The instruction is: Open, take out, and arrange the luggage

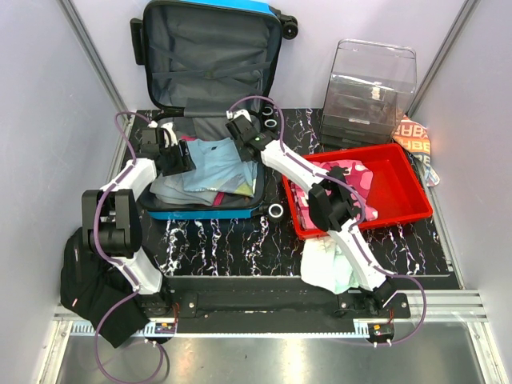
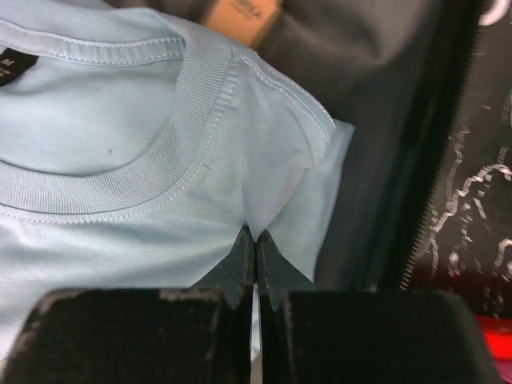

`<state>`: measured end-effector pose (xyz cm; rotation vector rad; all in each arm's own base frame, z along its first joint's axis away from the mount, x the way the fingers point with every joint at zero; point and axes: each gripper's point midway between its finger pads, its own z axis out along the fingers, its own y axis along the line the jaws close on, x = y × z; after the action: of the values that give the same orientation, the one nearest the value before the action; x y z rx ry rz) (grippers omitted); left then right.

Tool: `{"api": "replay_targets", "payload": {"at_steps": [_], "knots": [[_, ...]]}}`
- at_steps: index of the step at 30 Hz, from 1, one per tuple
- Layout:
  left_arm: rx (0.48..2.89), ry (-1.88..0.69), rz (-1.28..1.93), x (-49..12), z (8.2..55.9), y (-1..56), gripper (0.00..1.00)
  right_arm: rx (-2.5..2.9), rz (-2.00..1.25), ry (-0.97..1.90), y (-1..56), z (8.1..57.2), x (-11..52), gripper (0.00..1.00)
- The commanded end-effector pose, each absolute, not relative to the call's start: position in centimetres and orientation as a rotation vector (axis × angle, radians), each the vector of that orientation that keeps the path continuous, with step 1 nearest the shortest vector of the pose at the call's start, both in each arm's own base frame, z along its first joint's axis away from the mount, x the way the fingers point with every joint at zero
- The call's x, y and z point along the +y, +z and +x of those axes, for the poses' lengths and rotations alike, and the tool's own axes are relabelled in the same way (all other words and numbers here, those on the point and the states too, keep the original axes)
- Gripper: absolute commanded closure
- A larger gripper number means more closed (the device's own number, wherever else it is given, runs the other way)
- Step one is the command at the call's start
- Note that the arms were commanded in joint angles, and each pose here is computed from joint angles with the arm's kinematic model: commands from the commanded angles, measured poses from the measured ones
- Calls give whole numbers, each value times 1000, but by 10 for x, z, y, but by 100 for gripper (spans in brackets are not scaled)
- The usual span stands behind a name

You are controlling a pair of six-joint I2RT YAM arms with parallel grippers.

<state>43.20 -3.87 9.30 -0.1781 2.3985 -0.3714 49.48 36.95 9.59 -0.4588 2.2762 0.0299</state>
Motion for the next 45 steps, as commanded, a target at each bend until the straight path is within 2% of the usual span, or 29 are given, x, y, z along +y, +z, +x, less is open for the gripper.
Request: {"api": "replay_targets", "payload": {"at_steps": [1,3,5,9,15,31,40,45], "knots": [[2348,-421,-144,-48,441,102,38,2170,-353,-47,157,508,341,100],[2344,-417,-138,-49,442,102,38,2171,-358,-26,155,509,343,97],[2351,-415,-148,-48,443,99,38,2180,-362,-19,151,510,345,85],[2341,-391,-171,-45,446,98,38,2219,-340,-44,143,507,338,46],[2355,-408,-210,-48,450,88,38,2282,-291,48,134,492,343,35],[2361,-419,-175,-61,455,78,41,2461,-252,44,56,489,341,31],[2376,-448,-178,-68,458,72,42,2477,-261,41,43,494,348,31],[2380,-462,-179,-71,458,69,43,2478,-292,21,42,489,351,35]]}}
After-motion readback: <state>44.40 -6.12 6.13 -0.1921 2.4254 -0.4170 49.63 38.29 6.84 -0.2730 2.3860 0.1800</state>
